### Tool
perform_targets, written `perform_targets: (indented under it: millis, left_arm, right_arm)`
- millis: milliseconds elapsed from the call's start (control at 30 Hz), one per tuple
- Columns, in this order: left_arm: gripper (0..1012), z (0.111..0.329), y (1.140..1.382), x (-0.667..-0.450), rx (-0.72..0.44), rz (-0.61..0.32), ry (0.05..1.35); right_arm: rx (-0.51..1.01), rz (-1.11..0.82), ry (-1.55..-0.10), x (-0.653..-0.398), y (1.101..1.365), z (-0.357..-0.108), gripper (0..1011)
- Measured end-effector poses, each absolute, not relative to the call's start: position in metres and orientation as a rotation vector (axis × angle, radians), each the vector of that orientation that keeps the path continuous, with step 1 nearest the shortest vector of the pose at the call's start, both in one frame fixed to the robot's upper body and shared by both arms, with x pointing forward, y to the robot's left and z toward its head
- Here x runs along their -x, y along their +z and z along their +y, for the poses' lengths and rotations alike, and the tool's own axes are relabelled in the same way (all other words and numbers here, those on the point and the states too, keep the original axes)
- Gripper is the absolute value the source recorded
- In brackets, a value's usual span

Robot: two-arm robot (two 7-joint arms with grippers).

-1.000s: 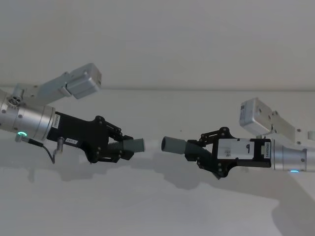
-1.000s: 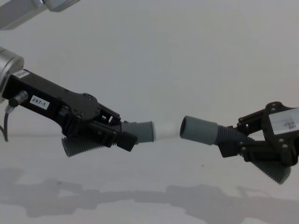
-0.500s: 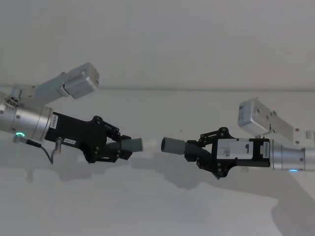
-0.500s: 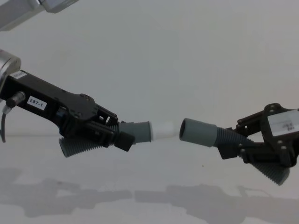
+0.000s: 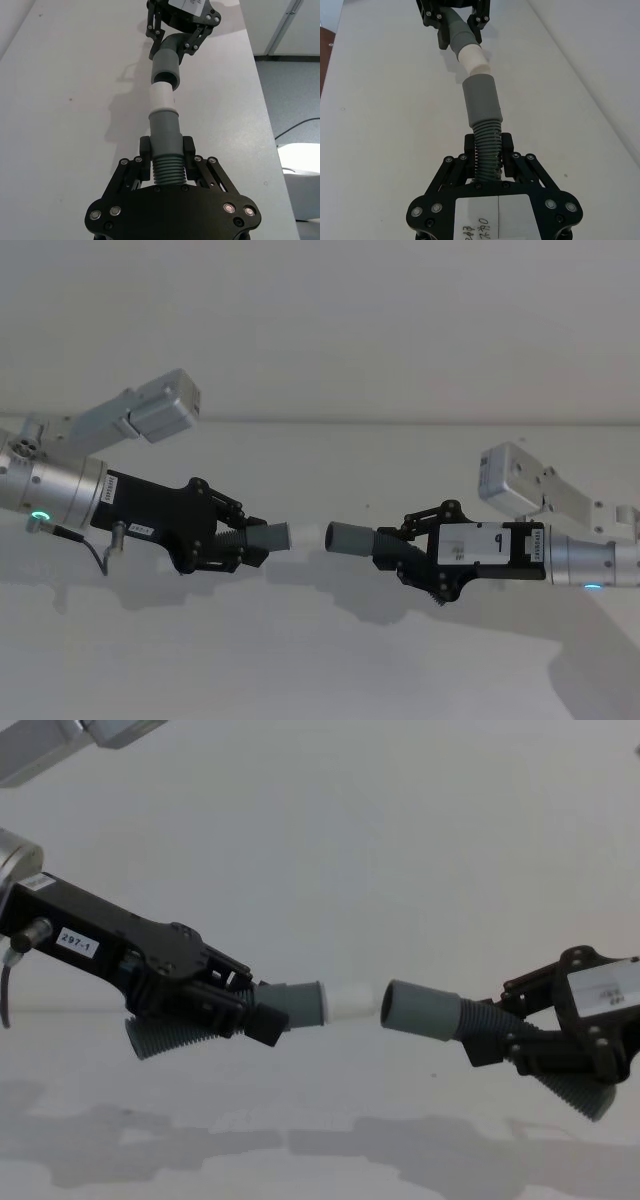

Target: Use both hands to pick up one end of the pipe from the table, align the ends, and insert them.

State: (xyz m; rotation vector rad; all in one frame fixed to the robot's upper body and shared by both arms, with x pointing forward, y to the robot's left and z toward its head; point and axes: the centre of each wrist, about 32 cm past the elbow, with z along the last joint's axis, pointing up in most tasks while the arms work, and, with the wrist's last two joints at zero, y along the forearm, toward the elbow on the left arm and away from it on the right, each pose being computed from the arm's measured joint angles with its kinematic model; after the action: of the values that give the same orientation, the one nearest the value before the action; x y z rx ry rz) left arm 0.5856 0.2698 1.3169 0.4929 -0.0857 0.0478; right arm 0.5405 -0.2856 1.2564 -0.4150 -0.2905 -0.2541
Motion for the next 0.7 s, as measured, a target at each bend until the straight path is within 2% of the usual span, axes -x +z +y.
perform_targets:
  millis: [700]
  left_arm:
    - [367,0.2662,1.3173,-0.5847,-0.488,-0.09,0.028]
  right_arm:
    - [0.427,-0.3,-0.245,-0.5423,1.2571,-0.2826,293]
